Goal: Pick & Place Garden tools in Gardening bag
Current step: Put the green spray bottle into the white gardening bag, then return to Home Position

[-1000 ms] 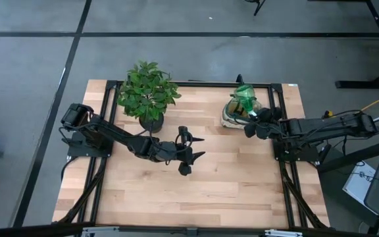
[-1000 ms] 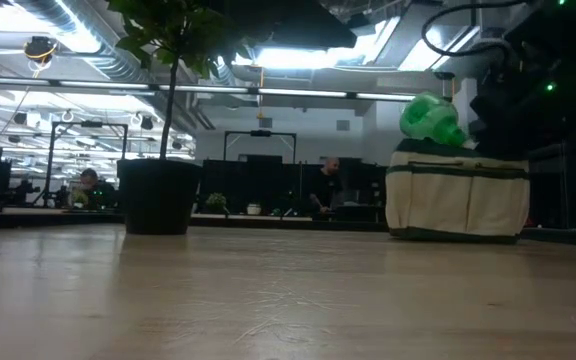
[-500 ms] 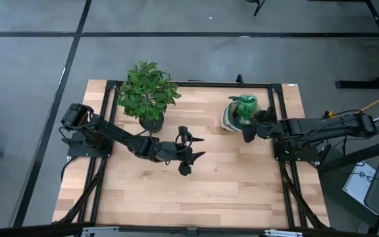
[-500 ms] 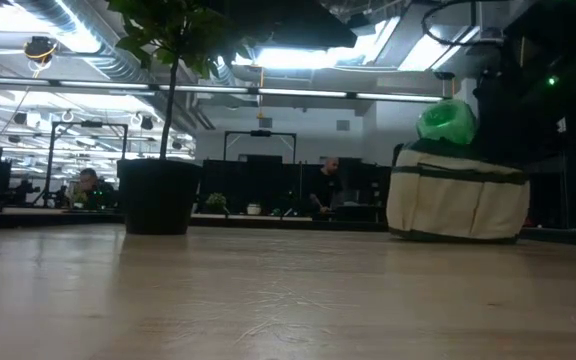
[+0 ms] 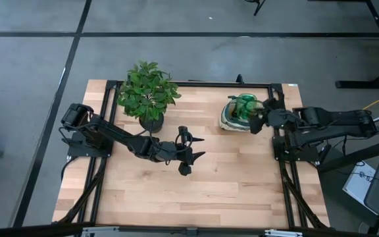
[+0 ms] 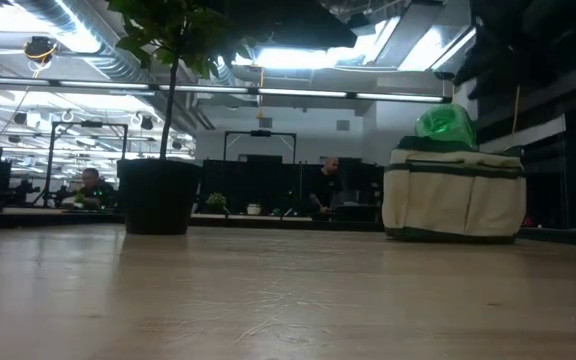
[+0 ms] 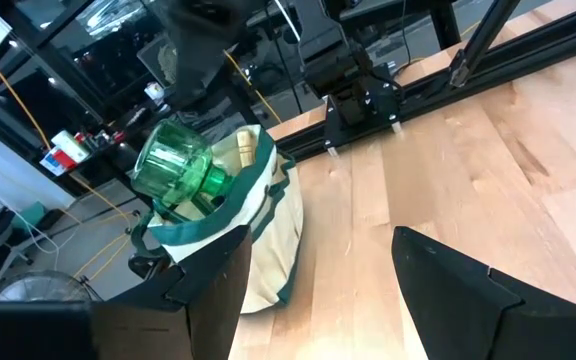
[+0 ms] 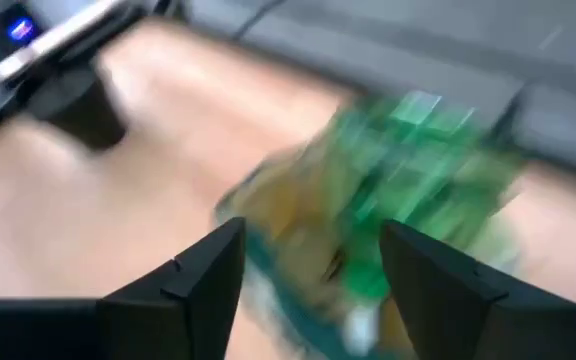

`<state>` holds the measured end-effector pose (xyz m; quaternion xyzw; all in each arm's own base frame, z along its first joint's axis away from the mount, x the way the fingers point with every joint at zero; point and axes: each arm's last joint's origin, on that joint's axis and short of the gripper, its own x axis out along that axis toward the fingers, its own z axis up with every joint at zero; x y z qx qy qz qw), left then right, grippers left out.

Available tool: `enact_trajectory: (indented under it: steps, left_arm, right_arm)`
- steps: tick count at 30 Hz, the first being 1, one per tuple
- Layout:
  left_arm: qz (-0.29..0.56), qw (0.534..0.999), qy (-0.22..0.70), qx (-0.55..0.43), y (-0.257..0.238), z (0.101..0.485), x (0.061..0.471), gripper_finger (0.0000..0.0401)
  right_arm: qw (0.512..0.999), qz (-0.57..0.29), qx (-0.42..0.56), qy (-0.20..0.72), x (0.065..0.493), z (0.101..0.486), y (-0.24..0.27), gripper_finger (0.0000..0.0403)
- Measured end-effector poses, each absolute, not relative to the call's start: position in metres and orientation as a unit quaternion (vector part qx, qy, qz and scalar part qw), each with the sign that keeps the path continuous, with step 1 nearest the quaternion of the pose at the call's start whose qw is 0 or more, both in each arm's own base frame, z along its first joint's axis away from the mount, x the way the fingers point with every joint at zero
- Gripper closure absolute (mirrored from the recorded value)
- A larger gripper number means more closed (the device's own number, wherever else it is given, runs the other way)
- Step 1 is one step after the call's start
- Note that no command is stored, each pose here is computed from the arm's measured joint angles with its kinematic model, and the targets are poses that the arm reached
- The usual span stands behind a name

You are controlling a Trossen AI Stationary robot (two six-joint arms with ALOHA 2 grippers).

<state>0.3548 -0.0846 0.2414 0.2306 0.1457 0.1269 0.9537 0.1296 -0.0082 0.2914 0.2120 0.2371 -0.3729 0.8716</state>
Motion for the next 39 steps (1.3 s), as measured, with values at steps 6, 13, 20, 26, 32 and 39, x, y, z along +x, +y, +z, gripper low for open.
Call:
enact_trajectory:
  steps: [6,13,20,26,32,39]
  left_arm:
    - [0.127,0.954,0.146,0.23,-0.084,0.241,0.355,0.0162]
    - [0.129,0.956,0.139,0.224,-0.084,0.243,0.355,0.0162]
    - [0.127,0.957,0.138,0.223,-0.086,0.243,0.355,0.0162]
    - [0.127,0.957,0.138,0.223,-0.086,0.243,0.355,0.0162]
    - [0.129,0.958,0.133,0.218,-0.086,0.244,0.355,0.0162]
    - [0.124,0.961,0.139,0.203,-0.087,0.259,0.342,0.0162]
  right_arm:
    - [0.858,-0.461,0.122,0.191,0.133,0.293,-0.018,0.023]
    - [0.835,-0.467,0.134,0.258,0.148,0.268,-0.03,0.0298]
    - [0.836,-0.385,0.183,0.346,0.154,0.254,-0.028,0.031]
    - [0.842,-0.39,0.181,0.326,0.149,0.263,-0.028,0.031]
    - [0.873,-0.343,0.179,0.298,0.142,0.293,-0.024,0.031]
    - [0.912,-0.197,0.156,0.325,0.134,0.301,-0.008,0.031]
